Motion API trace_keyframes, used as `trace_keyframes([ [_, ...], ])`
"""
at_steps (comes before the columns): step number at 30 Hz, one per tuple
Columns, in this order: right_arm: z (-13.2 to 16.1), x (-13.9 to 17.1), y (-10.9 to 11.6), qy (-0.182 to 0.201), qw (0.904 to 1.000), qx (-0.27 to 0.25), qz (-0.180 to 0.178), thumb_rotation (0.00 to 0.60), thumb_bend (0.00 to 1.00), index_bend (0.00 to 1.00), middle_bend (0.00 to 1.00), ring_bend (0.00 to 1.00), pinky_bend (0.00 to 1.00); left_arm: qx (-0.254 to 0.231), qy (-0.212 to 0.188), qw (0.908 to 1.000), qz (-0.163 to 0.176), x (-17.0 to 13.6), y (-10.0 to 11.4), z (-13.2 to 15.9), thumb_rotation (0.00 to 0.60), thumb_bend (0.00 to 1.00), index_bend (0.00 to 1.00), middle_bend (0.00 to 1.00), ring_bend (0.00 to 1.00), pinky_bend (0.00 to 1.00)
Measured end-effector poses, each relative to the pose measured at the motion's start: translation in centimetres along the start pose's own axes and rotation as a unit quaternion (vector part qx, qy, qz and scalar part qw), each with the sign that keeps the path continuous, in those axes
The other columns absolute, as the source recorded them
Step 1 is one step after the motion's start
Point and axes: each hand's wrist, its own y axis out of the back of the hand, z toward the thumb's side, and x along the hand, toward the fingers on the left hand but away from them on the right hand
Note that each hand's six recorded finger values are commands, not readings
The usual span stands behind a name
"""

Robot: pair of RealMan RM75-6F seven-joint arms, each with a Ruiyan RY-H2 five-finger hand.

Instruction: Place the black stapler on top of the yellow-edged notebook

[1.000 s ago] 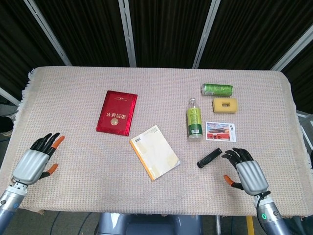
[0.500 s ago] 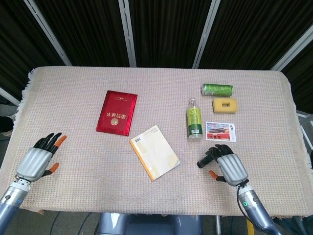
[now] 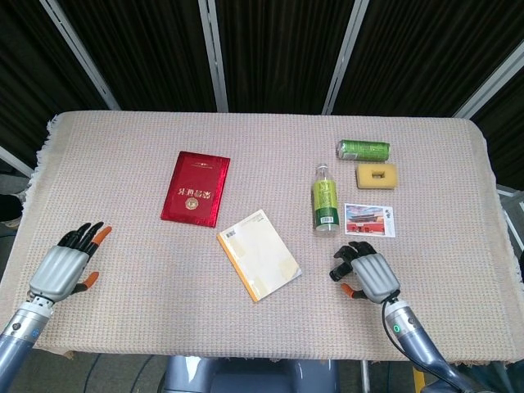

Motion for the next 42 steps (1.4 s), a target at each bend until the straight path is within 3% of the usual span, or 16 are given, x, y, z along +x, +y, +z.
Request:
trace_keyframes([
  [11,-0.6,-1.1,-1.1,0.005,0.9995,0.007,0.029,0.6,0.29,0.27,0.23,0.14,0.17,0.011,0.003,0.9999,-0.011,0.0,-0.6,0.3,0.6,0.33,0.0,0.0,0.0,0.16],
  [15,-0.7,-1.8,-1.5,0.008,0.9993,0.006,0.037,0.6,0.3,0.33,0.28,0.16,0.18,0.013,0.005,0.9998,-0.016,0.1,-0.8,0.4,0.6,0.34,0.0,0.0,0.0,0.16],
  [23,-0.7,-2.6,-1.8,0.013,0.9992,0.008,0.036,0.6,0.31,0.53,0.39,0.31,0.39,0.016,0.009,0.9995,-0.024,0.4,-1.2,0.3,0.6,0.33,0.0,0.0,0.0,0.16],
  [42,-1.3,-3.0,-1.4,0.009,0.9985,0.028,0.046,0.6,0.38,0.63,0.49,0.51,0.62,0.019,0.011,0.9993,-0.029,0.5,-1.4,0.4,0.6,0.33,0.0,0.0,0.0,0.16],
])
